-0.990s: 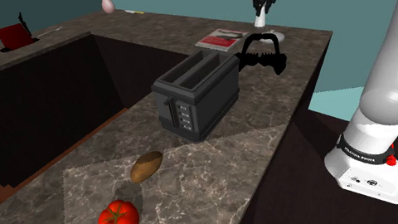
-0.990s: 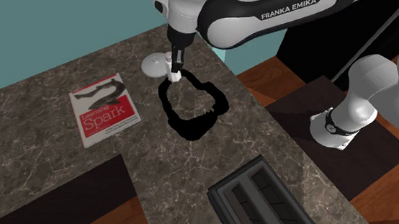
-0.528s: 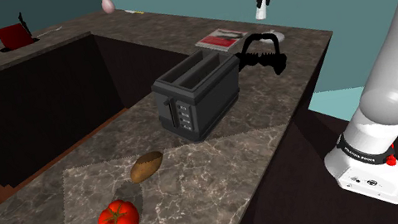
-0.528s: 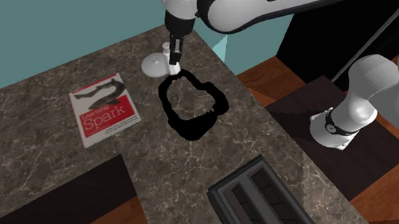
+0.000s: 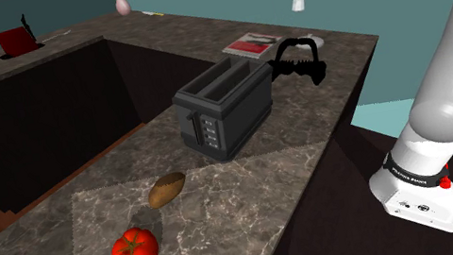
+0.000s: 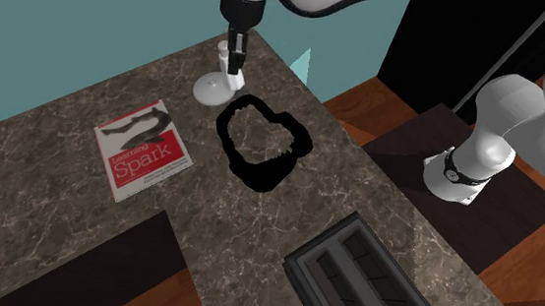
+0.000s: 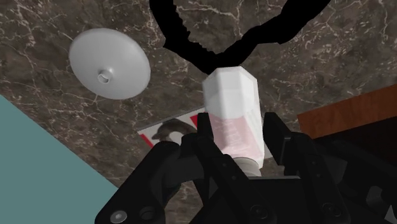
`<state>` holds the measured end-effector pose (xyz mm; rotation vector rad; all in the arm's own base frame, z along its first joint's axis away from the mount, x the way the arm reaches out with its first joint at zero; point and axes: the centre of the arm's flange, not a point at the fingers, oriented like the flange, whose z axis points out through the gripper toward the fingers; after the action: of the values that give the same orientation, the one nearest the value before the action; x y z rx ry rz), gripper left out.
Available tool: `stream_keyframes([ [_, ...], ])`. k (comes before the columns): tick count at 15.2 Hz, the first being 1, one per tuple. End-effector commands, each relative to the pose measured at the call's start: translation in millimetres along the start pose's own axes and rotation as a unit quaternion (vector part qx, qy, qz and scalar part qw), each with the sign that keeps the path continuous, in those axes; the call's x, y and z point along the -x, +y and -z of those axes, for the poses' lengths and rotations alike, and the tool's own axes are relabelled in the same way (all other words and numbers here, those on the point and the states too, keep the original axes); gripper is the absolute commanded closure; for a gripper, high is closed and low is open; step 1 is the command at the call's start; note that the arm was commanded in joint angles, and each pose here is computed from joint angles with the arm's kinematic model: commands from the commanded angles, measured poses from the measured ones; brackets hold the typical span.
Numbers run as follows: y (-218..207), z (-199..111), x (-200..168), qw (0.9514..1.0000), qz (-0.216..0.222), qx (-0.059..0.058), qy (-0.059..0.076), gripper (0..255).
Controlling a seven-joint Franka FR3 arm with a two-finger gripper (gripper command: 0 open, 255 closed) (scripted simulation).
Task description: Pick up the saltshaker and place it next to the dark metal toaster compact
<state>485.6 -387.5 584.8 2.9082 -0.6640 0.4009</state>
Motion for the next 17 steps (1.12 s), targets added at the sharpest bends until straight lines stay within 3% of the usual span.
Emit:
stream_keyframes([
  [1, 1, 10, -4, 1.0000, 0.000, 0.000, 0.000, 255],
  [4, 2, 22, -7, 1.0000, 0.000, 0.000, 0.000, 255],
  [17, -168, 39, 9, 1.0000, 0.000, 0.000, 0.000, 255],
])
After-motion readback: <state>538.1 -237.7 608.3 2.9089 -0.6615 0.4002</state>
